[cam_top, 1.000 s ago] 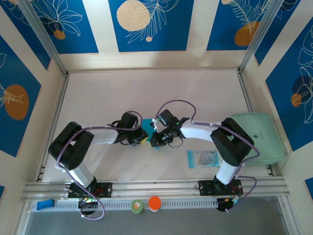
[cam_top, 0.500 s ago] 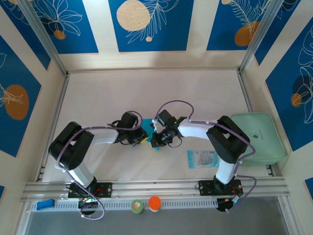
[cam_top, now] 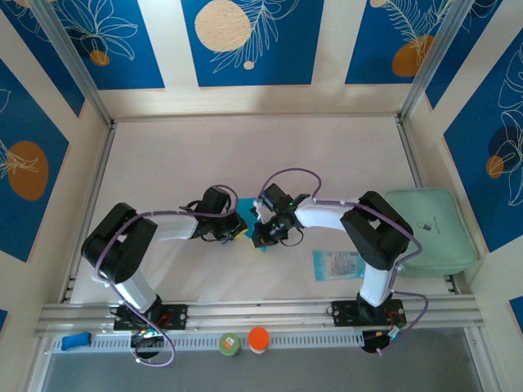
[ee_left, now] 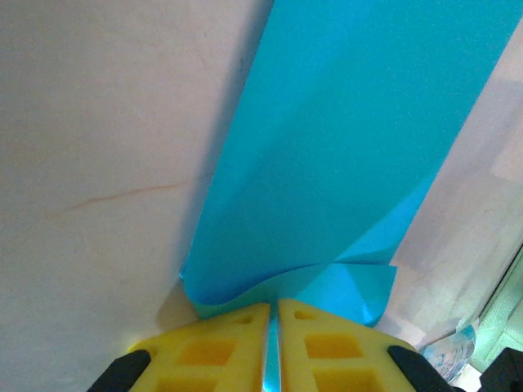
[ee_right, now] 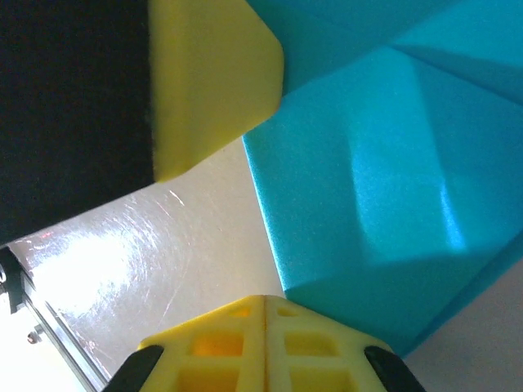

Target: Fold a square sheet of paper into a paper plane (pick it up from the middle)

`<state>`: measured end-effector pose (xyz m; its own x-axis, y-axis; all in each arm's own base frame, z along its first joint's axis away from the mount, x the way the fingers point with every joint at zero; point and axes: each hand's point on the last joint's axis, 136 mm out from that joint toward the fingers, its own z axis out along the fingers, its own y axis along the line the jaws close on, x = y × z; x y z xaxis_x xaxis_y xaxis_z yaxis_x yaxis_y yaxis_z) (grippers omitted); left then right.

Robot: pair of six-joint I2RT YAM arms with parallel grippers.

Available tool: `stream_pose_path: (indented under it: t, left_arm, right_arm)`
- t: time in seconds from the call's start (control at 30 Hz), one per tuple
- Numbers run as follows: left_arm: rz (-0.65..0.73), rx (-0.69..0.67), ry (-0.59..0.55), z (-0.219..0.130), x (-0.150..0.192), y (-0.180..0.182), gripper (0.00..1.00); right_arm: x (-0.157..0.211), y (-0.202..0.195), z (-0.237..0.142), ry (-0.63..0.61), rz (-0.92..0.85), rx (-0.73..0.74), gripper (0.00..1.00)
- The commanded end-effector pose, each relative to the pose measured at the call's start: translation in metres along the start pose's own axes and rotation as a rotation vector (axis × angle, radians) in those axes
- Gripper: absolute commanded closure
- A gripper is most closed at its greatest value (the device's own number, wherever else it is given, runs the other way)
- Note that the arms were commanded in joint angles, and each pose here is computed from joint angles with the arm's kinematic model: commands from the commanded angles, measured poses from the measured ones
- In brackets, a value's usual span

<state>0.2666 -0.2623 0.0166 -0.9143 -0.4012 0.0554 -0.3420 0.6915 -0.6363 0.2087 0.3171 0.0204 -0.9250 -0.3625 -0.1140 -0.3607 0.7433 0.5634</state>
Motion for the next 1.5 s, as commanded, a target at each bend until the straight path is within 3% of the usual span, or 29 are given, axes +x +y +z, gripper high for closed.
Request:
stream_pose_path:
  t: [0.0, 0.3, 0.6, 1.47]
  left_arm:
    - [-0.061, -0.149, 0.044, 0.007, 0.014, 0.041, 0.85]
    - [-0.061, -0.151, 0.043, 0.007, 0.014, 0.041, 0.85]
    - [-0.06, -0.154, 0.041, 0.006, 0.014, 0.042, 0.85]
    - [-0.037, -0.112, 0.036, 0.004, 0.01, 0.024, 0.85]
  right_arm:
    - [0.003, 0.007, 0.002, 0.043, -0.008, -0.038, 0.94]
    - [0.004, 0.011, 0.0, 0.05, -0.014, -0.059, 0.94]
    - [-0.012, 0.015, -0.033, -0.093, -0.059, -0.017, 0.93]
    - [0.004, -0.007, 0.004, 0.055, -0.02, 0.02, 0.94]
